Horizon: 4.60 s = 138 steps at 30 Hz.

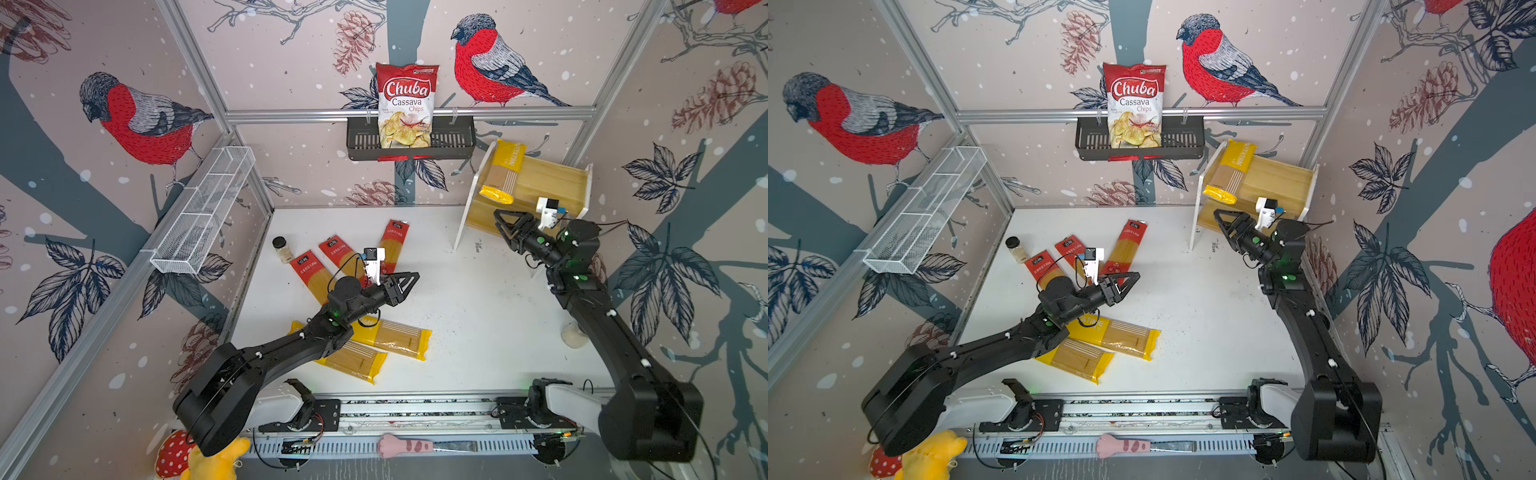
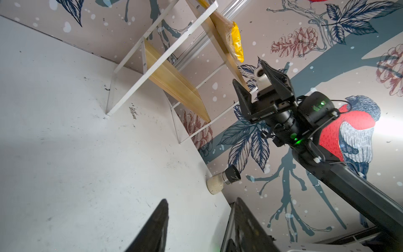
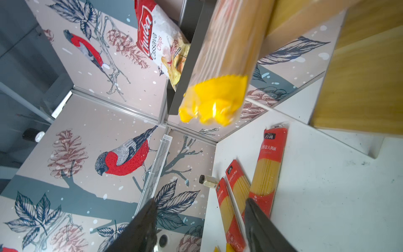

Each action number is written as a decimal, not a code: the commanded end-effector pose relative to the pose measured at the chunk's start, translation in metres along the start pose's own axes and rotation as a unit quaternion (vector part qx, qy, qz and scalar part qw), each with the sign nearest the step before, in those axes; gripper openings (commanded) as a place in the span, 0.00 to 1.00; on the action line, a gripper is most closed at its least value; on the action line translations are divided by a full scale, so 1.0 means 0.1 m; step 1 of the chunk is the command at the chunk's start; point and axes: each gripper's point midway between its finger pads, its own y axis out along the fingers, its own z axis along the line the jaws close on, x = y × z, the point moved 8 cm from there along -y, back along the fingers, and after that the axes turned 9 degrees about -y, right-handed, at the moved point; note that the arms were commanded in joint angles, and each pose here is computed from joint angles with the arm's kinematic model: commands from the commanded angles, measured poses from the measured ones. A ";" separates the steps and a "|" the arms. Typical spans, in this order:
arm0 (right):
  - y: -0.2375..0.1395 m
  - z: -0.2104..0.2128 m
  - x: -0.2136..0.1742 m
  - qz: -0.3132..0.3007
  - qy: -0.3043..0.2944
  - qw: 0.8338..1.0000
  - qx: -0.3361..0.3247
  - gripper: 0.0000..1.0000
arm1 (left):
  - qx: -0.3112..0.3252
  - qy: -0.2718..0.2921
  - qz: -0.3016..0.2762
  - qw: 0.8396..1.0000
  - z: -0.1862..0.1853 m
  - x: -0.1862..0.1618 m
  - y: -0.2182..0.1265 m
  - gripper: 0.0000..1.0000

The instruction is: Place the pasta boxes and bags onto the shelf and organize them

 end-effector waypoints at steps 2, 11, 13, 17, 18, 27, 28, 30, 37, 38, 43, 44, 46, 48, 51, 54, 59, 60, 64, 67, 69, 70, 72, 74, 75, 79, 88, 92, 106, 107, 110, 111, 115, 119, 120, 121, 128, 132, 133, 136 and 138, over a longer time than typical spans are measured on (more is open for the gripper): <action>0.00 0.02 -0.33 0.021 -0.030 0.999 -0.030 0.65 | 0.054 0.049 -0.002 0.997 0.05 0.03 -0.03 0.49; 0.24 -0.15 -1.51 0.162 -0.049 0.983 -0.074 0.64 | 0.191 0.060 0.016 0.980 0.40 -0.14 -0.28 0.49; 0.32 -0.19 -1.78 0.201 -0.061 0.974 -0.087 0.64 | 0.214 0.051 0.021 0.975 0.49 -0.22 -0.35 0.49; 0.47 -0.25 -2.27 0.277 -0.083 0.953 -0.091 0.63 | 0.262 0.031 0.034 0.964 0.66 -0.38 -0.46 0.48; 0.52 -0.28 -2.39 0.297 -0.088 0.946 -0.093 0.63 | 0.270 0.027 0.038 0.962 0.69 -0.41 -0.47 0.48; 1.05 -0.24 -2.89 0.412 -0.166 0.894 -0.054 0.62 | 0.282 -0.008 0.066 0.957 0.82 -0.73 -0.58 0.48; 1.11 -0.23 -2.92 0.421 -0.170 0.890 -0.045 0.62 | 0.285 -0.009 0.068 0.956 0.83 -0.76 -0.60 0.48; 1.20 -0.25 -2.98 0.438 -0.175 0.881 -0.036 0.62 | 0.290 -0.013 0.068 0.954 0.85 -0.79 -0.65 0.48; 1.44 -0.35 -3.16 0.480 -0.194 0.855 -0.026 0.58 | 0.303 -0.028 0.061 0.951 0.93 -0.88 -0.82 0.49; 1.46 -0.37 -3.18 0.486 -0.195 0.851 -0.025 0.58 | 0.305 -0.029 0.063 0.950 0.94 -0.89 -0.84 0.49; 1.52 -0.45 -3.29 0.507 -0.201 0.838 -0.022 0.55 | 0.318 -0.036 0.068 0.945 1.00 -0.95 -0.90 0.48; 1.53 -0.46 -3.30 0.507 -0.201 0.838 -0.021 0.54 | 0.319 -0.037 0.068 0.945 1.01 -0.95 -0.91 0.49; 1.58 -0.49 -3.32 0.515 -0.203 0.833 -0.019 0.54 | 0.324 -0.039 0.072 0.942 1.05 -0.99 -0.94 0.49; 1.63 -0.51 -3.37 0.526 -0.204 0.825 -0.015 0.53 | 0.331 -0.039 0.074 0.940 1.08 -1.01 -0.95 0.48; 1.67 -0.56 -3.46 0.542 -0.200 0.816 -0.010 0.51 | 0.333 -0.042 0.067 0.939 1.10 -1.02 -0.97 0.48; 1.69 -0.55 -3.56 0.556 -0.192 0.809 0.010 0.50 | 0.326 -0.048 0.053 0.943 1.10 -1.01 -0.98 0.48; 1.70 -0.56 -3.72 0.577 -0.194 0.793 0.022 0.46 | 0.328 -0.055 0.050 0.942 1.12 -1.02 -0.98 0.47; 1.70 -0.58 -3.74 0.578 -0.192 0.793 0.022 0.44 | 0.328 -0.055 0.050 0.942 1.13 -1.02 -0.98 0.46; 1.70 -0.63 -3.80 0.583 -0.192 0.789 0.029 0.35 | 0.333 -0.056 0.047 0.940 1.15 -1.03 -1.00 0.45; 1.71 -0.62 -3.79 0.578 -0.211 0.787 0.031 0.29 | 0.330 -0.058 0.041 0.941 1.14 -1.02 -1.00 0.44; 1.70 -0.58 -3.77 0.574 -0.226 0.786 0.035 0.25 | 0.328 -0.057 0.040 0.942 1.14 -1.02 -0.99 0.44; 1.70 -0.56 -3.75 0.570 -0.234 0.787 0.037 0.21 | 0.327 -0.057 0.040 0.942 1.13 -1.01 -0.99 0.44; 1.69 -0.48 -3.70 0.560 -0.251 0.788 0.046 0.16 | 0.328 -0.055 0.038 0.942 1.12 -0.99 -0.98 0.43; 1.68 -0.41 -3.65 0.549 -0.263 0.791 0.056 0.11 | 0.331 -0.050 0.030 0.942 1.08 -0.95 -0.98 0.42; 1.67 -0.37 -3.63 0.544 -0.270 0.792 0.061 0.09 | 0.331 -0.045 0.021 0.942 1.04 -0.90 -0.97 0.42; 1.64 -0.23 -3.49 0.520 -0.295 0.798 0.075 0.07 | 0.324 -0.015 -0.019 0.946 0.84 -0.69 -0.98 0.42; 1.63 0.01 -3.06 0.453 -0.296 0.837 0.086 0.03 | 0.326 0.045 -0.069 0.942 0.49 -0.35 -1.03 0.42; 1.63 0.09 -2.80 0.408 -0.275 0.865 0.096 0.02 | 0.304 0.046 -0.080 0.948 0.36 -0.26 -1.00 0.43; 1.99 -0.49 -2.55 0.310 -0.106 0.942 -0.078 0.08 | 0.276 0.022 -0.061 0.959 0.48 -0.24 -0.74 0.44; 1.98 -0.54 -2.58 0.313 -0.104 0.940 -0.085 0.10 | 0.276 0.014 -0.057 0.959 0.52 -0.24 -0.74 0.44; 1.93 -0.63 -2.58 0.326 -0.124 0.931 -0.111 0.21 | 0.256 -0.024 -0.044 0.965 0.66 -0.25 -0.78 0.46; 1.91 -0.64 -2.55 0.332 -0.139 0.925 -0.122 0.25 | 0.247 -0.038 -0.038 0.967 0.70 -0.26 -0.79 0.46; 1.72 -0.68 -2.45 0.352 -0.180 0.909 -0.131 0.43 | 0.224 -0.056 -0.026 0.973 0.76 -0.30 -0.78 0.49; 1.54 -0.77 -2.48 0.386 -0.197 0.893 -0.118 0.58 | 0.166 -0.110 -0.067 0.978 0.77 -0.31 -0.80 0.55; 1.50 -0.79 -2.50 0.392 -0.199 0.891 -0.116 0.61 | 0.154 -0.113 -0.072 0.979 0.76 -0.30 -0.79 0.56; 1.45 -0.82 -2.50 0.394 -0.197 0.890 -0.116 0.62 | 0.150 -0.111 -0.069 0.980 0.76 -0.30 -0.76 0.57; 1.36 -0.99 -2.61 0.382 -0.147 0.904 -0.121 0.64 | 0.177 -0.108 -0.009 0.978 0.97 -0.36 -0.47 0.62; 1.41 -0.89 -2.85 0.382 -0.113 0.911 -0.103 0.60 | 0.196 -0.133 0.005 0.972 1.11 -0.40 -0.38 0.62; 1.44 -0.83 -2.92 0.385 -0.112 0.911 -0.097 0.60 | 0.215 -0.130 0.005 0.968 1.15 -0.41 -0.38 0.63; 1.47 -0.66 -3.11 0.397 -0.118 0.906 -0.083 0.60 | 0.250 -0.118 -0.006 0.961 1.20 -0.39 -0.44 0.63; 1.46 -0.63 -3.11 0.398 -0.116 0.906 -0.081 0.61 | 0.255 -0.104 -0.011 0.961 1.20 -0.37 -0.47 0.63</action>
